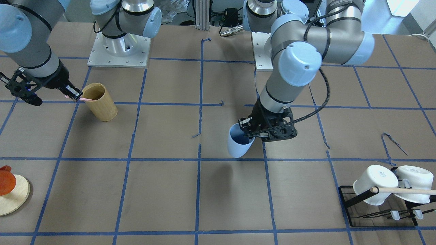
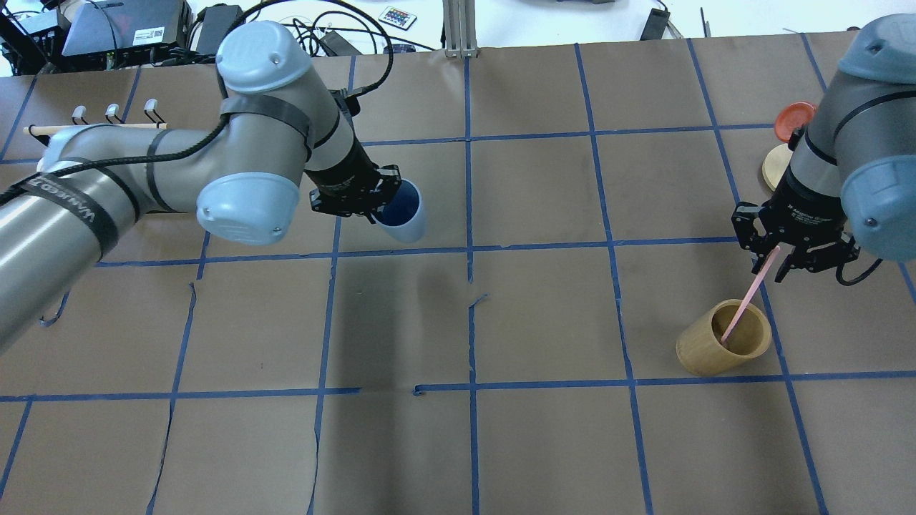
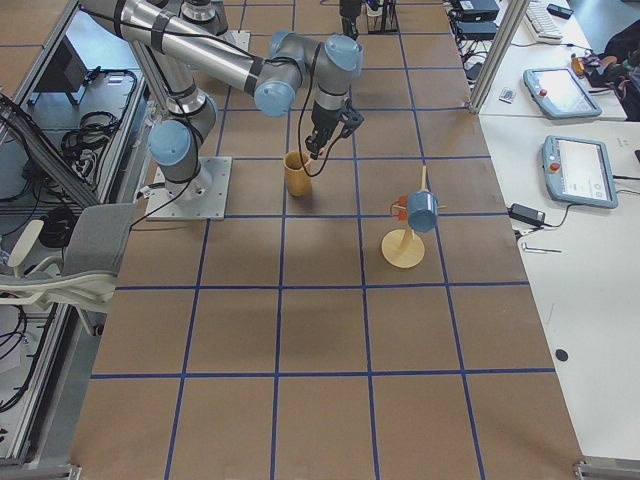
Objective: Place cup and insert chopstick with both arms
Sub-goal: 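Carry the blue cup to center with the left while the right grasps the chopstick, then release the blue cup with the left while the right lifts the chopstick out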
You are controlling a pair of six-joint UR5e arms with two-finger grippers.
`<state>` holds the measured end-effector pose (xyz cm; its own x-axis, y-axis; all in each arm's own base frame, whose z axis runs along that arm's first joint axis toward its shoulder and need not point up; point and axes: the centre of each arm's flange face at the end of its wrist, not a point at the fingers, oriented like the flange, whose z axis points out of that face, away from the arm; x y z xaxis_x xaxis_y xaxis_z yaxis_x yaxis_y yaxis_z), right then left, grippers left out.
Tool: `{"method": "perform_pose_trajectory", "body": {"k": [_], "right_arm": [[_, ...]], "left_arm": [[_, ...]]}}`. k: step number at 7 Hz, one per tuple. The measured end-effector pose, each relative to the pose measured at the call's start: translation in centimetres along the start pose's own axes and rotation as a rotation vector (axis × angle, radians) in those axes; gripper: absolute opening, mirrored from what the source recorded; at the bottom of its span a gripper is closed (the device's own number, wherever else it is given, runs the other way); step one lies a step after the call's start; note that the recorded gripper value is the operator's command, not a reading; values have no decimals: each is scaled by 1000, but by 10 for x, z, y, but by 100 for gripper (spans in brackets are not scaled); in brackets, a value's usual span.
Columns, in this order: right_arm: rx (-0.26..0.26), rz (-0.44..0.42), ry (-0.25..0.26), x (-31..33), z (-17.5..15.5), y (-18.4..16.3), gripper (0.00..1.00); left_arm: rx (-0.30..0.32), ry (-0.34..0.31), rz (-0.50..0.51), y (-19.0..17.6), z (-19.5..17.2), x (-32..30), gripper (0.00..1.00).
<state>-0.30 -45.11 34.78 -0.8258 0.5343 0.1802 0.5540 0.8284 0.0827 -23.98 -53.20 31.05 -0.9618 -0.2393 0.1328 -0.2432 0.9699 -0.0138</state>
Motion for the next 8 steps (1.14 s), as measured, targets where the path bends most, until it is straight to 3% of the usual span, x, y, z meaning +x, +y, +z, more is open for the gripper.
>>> {"method": "perform_pose_trajectory", "body": {"k": [1,3,4,5,8], "right_arm": [[7,0,-6,-1,-1,-1,0],[27,-1,-17,0,-9,-3,0],[33,0,-25,1,-18,-5,0],[28,0,-33,1,-30,-7,0],[-37,-2,-26,8,-77,-5,0]], "left_arm": [[10,5,-1,11,18,26,0],[4,8,15,23,47,53,0],[-2,6,22,27,53,58,83],[-6,3,25,29,56,60,100],[25,20,21,20,35,71,100]]}}
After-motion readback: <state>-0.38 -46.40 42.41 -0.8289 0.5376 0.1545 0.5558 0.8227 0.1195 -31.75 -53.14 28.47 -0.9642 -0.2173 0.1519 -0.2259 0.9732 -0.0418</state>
